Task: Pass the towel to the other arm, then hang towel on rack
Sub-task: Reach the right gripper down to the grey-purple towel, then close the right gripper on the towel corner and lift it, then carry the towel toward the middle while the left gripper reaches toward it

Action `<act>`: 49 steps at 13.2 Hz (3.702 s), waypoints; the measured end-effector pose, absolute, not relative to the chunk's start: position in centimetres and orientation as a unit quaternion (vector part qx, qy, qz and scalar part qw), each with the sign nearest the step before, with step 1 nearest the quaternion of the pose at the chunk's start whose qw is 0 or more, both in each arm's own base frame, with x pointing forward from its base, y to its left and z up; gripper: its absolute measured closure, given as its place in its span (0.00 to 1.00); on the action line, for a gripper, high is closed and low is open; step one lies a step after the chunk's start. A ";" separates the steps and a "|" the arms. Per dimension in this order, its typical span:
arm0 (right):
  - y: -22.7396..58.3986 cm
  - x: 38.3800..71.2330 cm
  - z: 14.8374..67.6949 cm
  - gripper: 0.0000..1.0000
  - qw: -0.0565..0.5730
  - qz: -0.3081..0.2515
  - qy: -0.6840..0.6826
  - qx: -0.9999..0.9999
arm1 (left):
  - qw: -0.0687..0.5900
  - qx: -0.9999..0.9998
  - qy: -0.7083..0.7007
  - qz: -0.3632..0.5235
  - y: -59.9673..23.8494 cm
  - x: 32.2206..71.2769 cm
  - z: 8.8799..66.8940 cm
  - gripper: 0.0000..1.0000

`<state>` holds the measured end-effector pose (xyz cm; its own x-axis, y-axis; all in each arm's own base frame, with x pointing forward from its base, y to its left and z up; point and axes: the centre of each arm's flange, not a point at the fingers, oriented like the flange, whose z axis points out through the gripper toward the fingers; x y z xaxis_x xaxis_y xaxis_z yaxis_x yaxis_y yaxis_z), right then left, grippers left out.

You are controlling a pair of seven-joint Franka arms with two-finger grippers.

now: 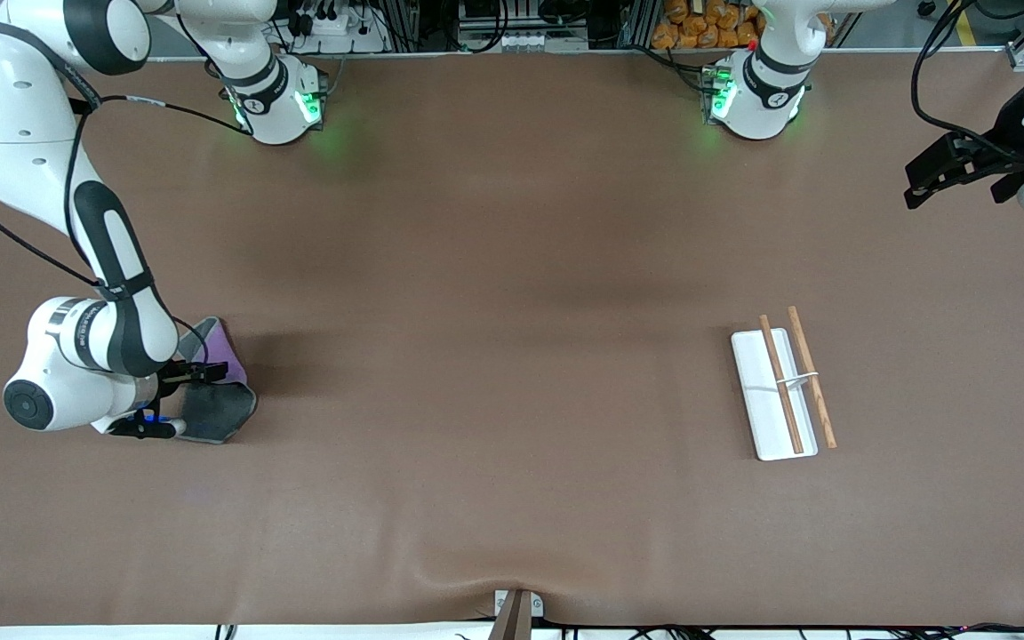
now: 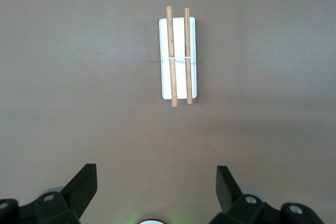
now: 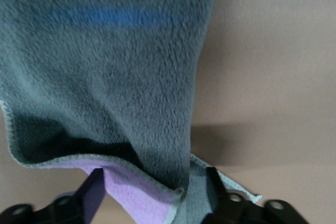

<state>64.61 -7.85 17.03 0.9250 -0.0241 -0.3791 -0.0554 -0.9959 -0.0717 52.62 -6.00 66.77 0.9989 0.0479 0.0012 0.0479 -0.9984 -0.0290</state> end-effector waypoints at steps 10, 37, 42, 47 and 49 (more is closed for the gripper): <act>-5.5 65.9 19.8 0.94 0.138 0.166 0.055 -0.975 | 0.014 -1.000 -0.027 0.000 -5.6 52.7 66.8 0.00; 37.6 64.2 37.2 0.94 0.422 0.249 0.186 -0.851 | -0.063 -0.997 -0.038 0.009 -11.4 56.3 62.1 0.00; 49.3 58.5 40.4 0.94 0.402 0.219 0.214 -0.863 | -0.145 -0.987 -0.064 0.036 -13.7 60.4 55.8 0.00; 51.8 57.3 40.8 0.94 0.388 0.173 0.251 -0.870 | -0.156 -0.968 -0.176 0.090 -22.1 61.0 50.0 0.00; 51.8 57.2 40.7 0.94 0.379 0.171 0.256 -0.873 | -0.175 -0.955 -0.204 0.126 -23.6 61.1 47.9 0.00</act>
<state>57.24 51.83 40.74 0.8106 -0.3171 -0.4924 -0.5763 -0.5815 -0.5742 61.14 -23.58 47.94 0.8853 0.3447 -0.3121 0.4331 -0.8557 0.2832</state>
